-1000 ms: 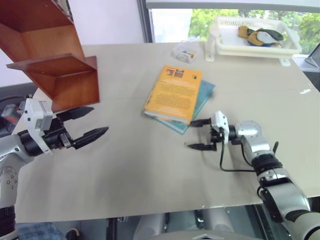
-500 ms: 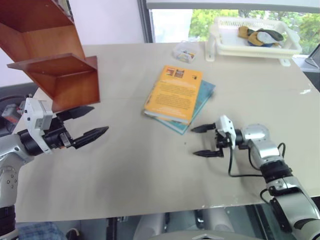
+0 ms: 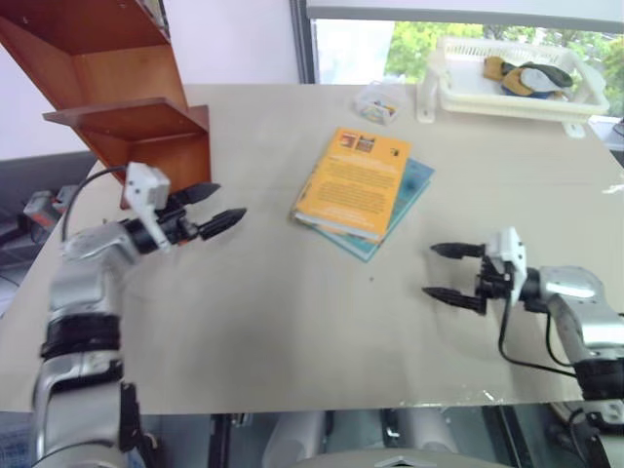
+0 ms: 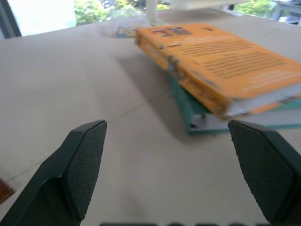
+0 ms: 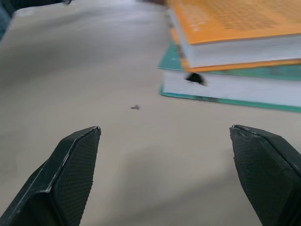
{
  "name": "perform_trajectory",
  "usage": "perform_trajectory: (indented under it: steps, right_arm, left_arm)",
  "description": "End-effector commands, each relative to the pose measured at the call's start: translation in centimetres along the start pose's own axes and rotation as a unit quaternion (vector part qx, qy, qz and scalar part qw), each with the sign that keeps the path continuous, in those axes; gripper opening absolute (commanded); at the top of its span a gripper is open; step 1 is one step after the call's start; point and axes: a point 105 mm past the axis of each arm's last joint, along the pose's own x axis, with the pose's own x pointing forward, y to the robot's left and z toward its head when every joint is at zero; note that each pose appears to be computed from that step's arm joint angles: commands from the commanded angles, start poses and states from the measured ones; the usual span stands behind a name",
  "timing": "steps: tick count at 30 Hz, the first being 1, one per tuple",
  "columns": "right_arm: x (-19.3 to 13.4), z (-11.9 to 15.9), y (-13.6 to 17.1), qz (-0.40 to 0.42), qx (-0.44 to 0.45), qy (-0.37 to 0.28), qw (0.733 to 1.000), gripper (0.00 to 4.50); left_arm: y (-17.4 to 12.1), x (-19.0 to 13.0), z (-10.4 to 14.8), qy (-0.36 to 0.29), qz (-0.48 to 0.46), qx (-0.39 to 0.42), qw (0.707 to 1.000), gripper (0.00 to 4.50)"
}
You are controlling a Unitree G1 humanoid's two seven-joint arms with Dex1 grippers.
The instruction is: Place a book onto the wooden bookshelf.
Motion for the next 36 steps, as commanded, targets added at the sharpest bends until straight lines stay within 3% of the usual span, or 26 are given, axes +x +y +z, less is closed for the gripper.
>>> perform_trajectory:
  steps: [1,5,12,20,27,31,36]
  right_arm:
    - [-2.8,1.7,-0.9,-0.068,-0.023,-0.009,0.997,4.5]
    - [-5.3,1.9,-1.1,-0.122,-0.028,0.001,0.992,4.5]
    - [-6.5,4.7,0.1,-0.139,-0.029,-0.05,0.989,4.5]
    - [-8.2,5.7,0.3,-0.153,-0.037,-0.028,0.987,4.5]
    - [-8.1,6.1,0.0,-0.149,-0.041,-0.027,0.988,4.5]
    - [-8.4,6.2,-0.2,-0.147,-0.044,-0.025,0.988,4.5]
    - [-9.2,6.5,-0.8,-0.15,-0.052,-0.018,0.987,4.5]
  left_arm:
    - [1.8,1.6,0.2,-0.013,0.036,-0.014,0.999,4.46]
    - [3.2,4.2,-0.2,0.002,0.102,-0.024,0.995,4.46]
    - [0.4,8.6,-1.7,0.053,0.066,0.007,0.996,4.46]
    - [-1.2,9.3,-3.5,0.1,0.019,0.014,0.995,4.46]
    - [-5.1,8.3,-5.6,0.12,-0.137,-0.03,0.983,4.46]
    - [-9.3,7.0,-6.8,0.127,-0.302,-0.055,0.943,4.46]
    - [-12.5,5.9,-7.2,0.129,-0.39,-0.077,0.908,4.46]
